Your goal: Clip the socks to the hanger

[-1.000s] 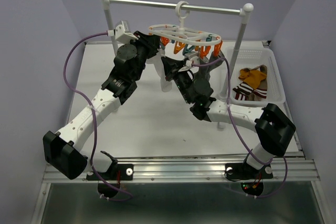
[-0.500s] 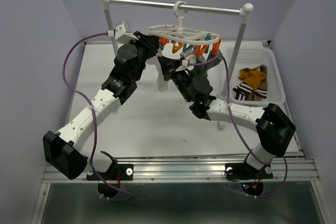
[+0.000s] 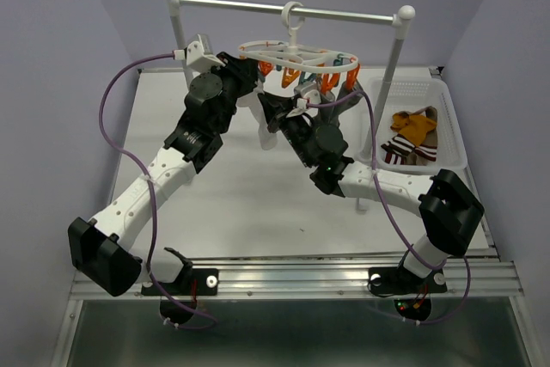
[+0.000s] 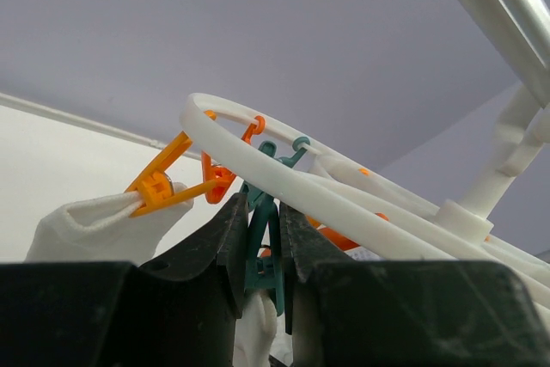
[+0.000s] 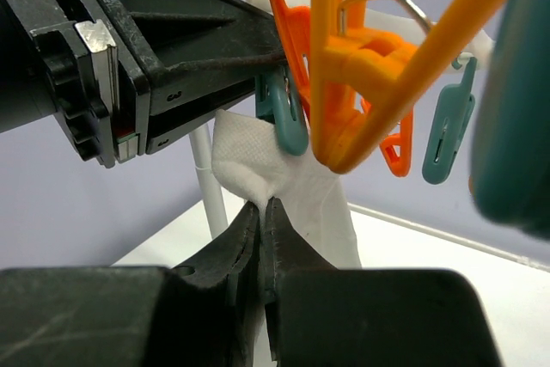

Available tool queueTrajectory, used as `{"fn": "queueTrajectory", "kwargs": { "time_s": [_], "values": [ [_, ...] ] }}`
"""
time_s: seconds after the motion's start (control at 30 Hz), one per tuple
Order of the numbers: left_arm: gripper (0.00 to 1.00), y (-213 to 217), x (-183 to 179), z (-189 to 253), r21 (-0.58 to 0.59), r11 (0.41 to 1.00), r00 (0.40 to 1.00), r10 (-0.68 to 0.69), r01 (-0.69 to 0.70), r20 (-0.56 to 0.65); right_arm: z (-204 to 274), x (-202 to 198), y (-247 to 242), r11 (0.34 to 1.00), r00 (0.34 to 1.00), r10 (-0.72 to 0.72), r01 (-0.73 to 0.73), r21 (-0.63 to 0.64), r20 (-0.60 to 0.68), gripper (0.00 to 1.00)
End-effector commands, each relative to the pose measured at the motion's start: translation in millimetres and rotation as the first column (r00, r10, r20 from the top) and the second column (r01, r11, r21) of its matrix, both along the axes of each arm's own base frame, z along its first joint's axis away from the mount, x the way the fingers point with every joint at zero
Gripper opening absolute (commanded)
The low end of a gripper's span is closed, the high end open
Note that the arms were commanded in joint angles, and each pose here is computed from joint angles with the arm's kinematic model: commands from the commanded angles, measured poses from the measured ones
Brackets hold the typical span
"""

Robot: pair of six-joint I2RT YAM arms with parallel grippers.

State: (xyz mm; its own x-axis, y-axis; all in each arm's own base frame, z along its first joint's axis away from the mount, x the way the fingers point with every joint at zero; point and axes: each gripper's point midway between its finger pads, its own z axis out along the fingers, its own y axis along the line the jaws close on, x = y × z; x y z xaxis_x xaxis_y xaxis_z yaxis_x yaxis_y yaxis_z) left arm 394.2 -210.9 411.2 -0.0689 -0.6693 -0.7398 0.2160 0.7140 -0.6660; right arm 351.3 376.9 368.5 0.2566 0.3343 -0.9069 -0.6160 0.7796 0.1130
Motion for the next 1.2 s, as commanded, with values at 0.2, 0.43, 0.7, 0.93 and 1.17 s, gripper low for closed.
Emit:
{"fn": "queueTrajectory", "kwargs": {
  "time_s": [0.2,0.43,0.7,0.93,1.17],
  "values": [
    [0.00,9.0,-8.5,18.8,0.012,1.000,0.999,0.015,-0.016,0.049,50.9,-3.5,-14.4,0.996,0.992,-0.046,0.038,0.076,0.113,0.05],
    [0.32,9.3,-10.2,22.2,0.013,1.000,0.998,0.011,-0.012,0.055,55.3,-7.0,-13.5,0.996,0.991,-0.029,0.019,0.086,0.128,0.05],
    [0.56,7.9,-12.6,22.7,0.020,1.000,0.998,-0.004,0.002,0.059,49.8,-3.7,-10.1,0.997,0.992,-0.032,0.024,0.067,0.120,0.06],
    [0.67,6.0,-15.4,24.8,0.012,1.000,0.998,-0.021,0.020,0.060,46.9,-1.1,-10.3,0.997,0.992,-0.044,0.037,0.060,0.115,0.11],
    [0.80,10.5,-23.4,30.1,0.003,1.000,0.997,-0.021,0.021,0.068,40.6,1.2,-12.7,0.997,0.993,-0.060,0.055,0.057,0.100,0.29]
  ]
}}
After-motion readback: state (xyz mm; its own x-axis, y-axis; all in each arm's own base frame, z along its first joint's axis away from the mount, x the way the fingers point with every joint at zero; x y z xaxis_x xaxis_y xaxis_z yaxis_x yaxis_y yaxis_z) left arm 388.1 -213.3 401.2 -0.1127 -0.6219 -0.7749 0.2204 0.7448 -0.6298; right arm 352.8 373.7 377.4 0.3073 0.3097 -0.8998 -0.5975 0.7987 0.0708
